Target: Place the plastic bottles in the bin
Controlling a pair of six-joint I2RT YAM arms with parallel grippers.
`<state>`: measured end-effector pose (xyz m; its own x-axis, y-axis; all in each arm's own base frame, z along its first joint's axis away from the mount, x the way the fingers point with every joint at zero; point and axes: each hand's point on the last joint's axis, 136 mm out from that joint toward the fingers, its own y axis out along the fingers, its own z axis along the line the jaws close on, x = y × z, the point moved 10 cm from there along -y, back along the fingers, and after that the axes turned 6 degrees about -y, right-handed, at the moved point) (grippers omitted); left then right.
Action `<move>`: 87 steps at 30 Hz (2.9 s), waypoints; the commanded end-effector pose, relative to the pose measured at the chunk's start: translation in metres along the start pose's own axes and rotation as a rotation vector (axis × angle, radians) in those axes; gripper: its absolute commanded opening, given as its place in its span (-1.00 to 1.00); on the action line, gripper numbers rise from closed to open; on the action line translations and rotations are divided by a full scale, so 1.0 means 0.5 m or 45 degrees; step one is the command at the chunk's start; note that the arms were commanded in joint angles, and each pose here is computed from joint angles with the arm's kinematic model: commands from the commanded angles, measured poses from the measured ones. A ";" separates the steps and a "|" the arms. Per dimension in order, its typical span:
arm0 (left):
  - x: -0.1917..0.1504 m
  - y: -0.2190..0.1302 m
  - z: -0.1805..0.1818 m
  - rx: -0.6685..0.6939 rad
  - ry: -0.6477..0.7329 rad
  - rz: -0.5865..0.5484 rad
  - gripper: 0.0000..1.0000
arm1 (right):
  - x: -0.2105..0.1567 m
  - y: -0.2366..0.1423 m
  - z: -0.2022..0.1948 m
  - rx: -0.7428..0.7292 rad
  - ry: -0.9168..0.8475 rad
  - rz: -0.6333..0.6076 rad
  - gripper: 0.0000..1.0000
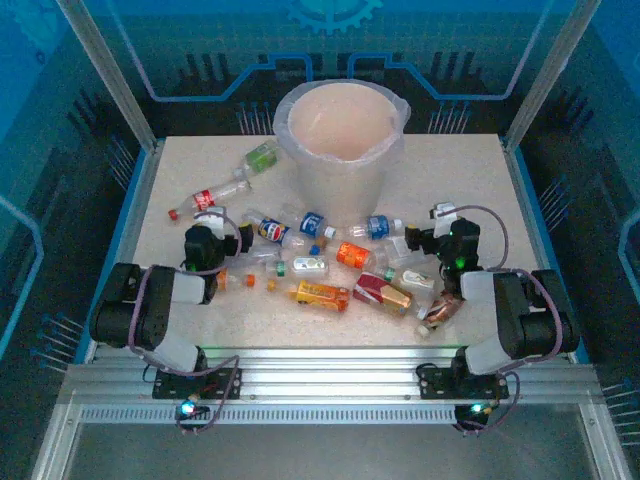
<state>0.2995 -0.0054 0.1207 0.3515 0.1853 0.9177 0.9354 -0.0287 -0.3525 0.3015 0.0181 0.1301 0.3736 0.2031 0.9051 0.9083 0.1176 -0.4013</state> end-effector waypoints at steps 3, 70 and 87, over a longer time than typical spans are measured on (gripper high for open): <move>0.016 0.003 -0.002 0.004 0.020 -0.033 0.98 | 0.010 0.007 0.003 0.003 0.000 -0.013 1.00; 0.124 -0.067 -0.020 0.009 0.016 -0.165 0.98 | 0.098 -0.087 -0.024 -0.147 0.028 -0.044 0.99; 0.363 0.096 -0.030 0.036 0.013 0.048 0.98 | 0.157 -0.167 -0.051 -0.315 0.171 0.089 0.99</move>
<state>0.3890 0.0024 0.2869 0.2436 0.1599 0.9566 0.9688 0.0061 -0.2478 0.2649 0.0013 0.2288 0.4146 0.1024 0.9042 0.9089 -0.0949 -0.4060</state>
